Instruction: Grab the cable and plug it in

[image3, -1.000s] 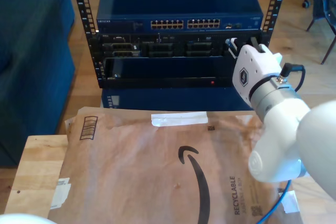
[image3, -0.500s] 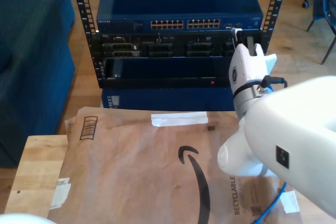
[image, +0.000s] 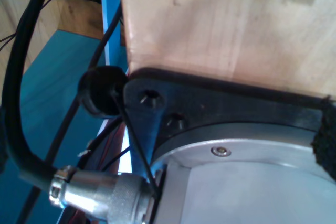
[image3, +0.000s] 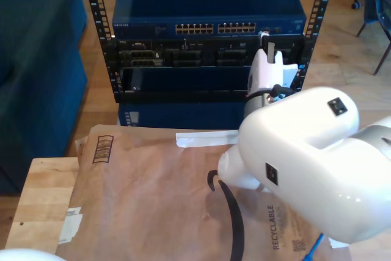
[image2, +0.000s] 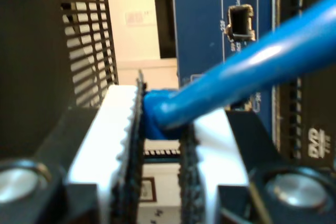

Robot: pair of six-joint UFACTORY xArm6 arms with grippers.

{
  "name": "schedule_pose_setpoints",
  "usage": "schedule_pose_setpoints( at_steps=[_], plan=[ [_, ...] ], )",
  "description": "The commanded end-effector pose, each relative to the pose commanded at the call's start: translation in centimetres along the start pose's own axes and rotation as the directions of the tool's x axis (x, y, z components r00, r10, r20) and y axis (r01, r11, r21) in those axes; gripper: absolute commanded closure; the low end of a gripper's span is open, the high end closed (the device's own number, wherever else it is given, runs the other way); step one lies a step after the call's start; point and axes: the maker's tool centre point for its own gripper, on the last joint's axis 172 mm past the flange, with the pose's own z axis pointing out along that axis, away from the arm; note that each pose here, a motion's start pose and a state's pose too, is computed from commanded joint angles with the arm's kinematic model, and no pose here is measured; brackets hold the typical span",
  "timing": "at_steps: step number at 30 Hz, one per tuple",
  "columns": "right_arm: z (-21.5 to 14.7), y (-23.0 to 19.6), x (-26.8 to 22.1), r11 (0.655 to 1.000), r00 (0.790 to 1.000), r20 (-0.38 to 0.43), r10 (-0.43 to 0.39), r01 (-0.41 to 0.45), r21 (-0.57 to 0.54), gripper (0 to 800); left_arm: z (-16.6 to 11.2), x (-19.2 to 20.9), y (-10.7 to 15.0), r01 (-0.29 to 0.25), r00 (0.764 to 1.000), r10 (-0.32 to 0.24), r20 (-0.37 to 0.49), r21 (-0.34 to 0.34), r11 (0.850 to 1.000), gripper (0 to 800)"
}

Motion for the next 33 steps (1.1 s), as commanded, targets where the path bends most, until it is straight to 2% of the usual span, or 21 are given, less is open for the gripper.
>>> schedule_pose_setpoints(
  at_steps=[3, 12, 28, 33],
  plan=[
    [0.3, -0.3, 0.1, 0.999, 1.000, -0.018, 0.009, -0.009, 0.031, 800, 0.0, 0.0, 0.0, 0.000, 1.000, 0.000, 0.000, 0.000, 1.000, 0],
    [0.5, 1.5, 0.1, 1.000, 1.000, -0.025, 0.008, -0.008, 0.018, 800, 0.0, 0.0, 0.0, 0.000, 1.000, 0.000, 0.000, 0.000, 1.000, 0],
    [1.6, 0.0, -0.9, 0.998, 0.999, -0.013, 0.030, -0.030, 0.047, 800, 0.0, 0.0, 0.0, 0.000, 1.000, 0.000, 0.000, 0.000, 1.000, 0],
    [1.6, 0.1, -1.0, 0.999, 1.000, -0.013, -0.017, 0.018, 0.044, 800, 0.0, 0.0, 0.0, 0.000, 1.000, 0.000, 0.000, 0.000, 1.000, 0]
  ],
)
